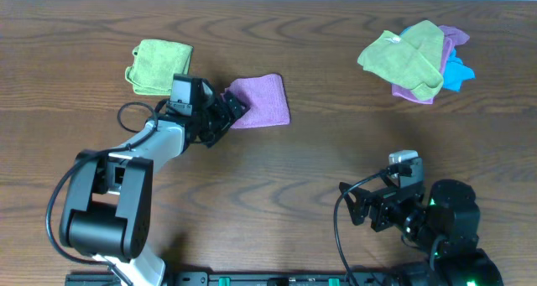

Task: Fold the cloth
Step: 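Carry the folded pink cloth with the left gripper toward the green cloth, then lower the pink cloth onto the green cloth with the left gripper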

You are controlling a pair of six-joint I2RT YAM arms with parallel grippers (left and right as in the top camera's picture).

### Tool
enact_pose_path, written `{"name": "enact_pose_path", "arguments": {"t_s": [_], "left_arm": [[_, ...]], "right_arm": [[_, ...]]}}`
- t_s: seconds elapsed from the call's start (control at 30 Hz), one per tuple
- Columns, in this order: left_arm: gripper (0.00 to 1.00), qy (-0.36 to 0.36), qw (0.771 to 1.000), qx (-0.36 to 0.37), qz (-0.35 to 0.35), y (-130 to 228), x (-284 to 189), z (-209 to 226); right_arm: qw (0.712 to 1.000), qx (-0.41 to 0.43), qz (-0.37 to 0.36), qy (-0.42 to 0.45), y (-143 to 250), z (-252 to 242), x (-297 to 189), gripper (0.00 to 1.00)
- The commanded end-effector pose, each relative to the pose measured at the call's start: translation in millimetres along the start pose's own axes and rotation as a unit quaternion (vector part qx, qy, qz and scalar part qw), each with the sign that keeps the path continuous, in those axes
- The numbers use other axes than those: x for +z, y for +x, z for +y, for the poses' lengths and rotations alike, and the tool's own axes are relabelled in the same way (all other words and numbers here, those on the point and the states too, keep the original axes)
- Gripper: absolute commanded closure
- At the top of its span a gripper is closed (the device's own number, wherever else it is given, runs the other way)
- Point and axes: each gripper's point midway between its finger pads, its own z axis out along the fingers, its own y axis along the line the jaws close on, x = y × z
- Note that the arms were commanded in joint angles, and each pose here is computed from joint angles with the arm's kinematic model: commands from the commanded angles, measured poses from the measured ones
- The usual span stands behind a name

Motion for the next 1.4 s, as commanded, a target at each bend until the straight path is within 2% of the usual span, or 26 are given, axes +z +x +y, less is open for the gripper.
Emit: {"name": "enact_pose_path", "arguments": {"t_s": [0.0,0.07,0.13,0.27,0.33,0.4,0.53,0.67,0.77,1.0,1.17,1.37], "left_arm": [[0.04,-0.007,0.999,-0.027,0.025,11,15,13],[0.0,-0.002,0.999,-0.028,0.024,11,20,11],[0.14,0.005,1.0,-0.019,0.022,11,25,8],[0.3,0.017,1.0,-0.002,0.015,10,37,3],[0.52,0.022,1.0,-0.001,0.018,11,43,5],[0.94,0.031,0.999,0.002,0.024,12,46,4],[0.94,0.111,0.992,0.036,0.038,6,33,-35],[0.94,0.169,0.984,0.059,0.012,-29,-3,-87],[0.94,0.181,0.981,0.061,-0.015,-58,-33,-116],[0.94,0.143,0.984,0.051,-0.091,-129,-93,-140],[0.94,0.088,0.981,0.047,-0.165,-169,-124,-129],[0.94,0.031,0.965,0.029,-0.258,-213,-150,-100]], "right_arm": [[1.0,0.009,0.0,0.004,1,-2,0,0.01],[1.0,0.009,0.0,0.004,1,-2,0,0.01],[1.0,0.009,0.0,0.004,1,-2,0,0.01],[1.0,0.009,0.0,0.004,1,-2,0,0.01],[1.0,0.009,0.0,0.004,1,-2,0,0.01],[1.0,0.009,0.0,0.004,1,-2,0,0.01],[1.0,0.009,0.0,0.004,1,-2,0,0.01],[1.0,0.009,0.0,0.004,1,-2,0,0.01],[1.0,0.009,0.0,0.004,1,-2,0,0.01],[1.0,0.009,0.0,0.004,1,-2,0,0.01],[1.0,0.009,0.0,0.004,1,-2,0,0.01],[1.0,0.009,0.0,0.004,1,-2,0,0.01]]}}
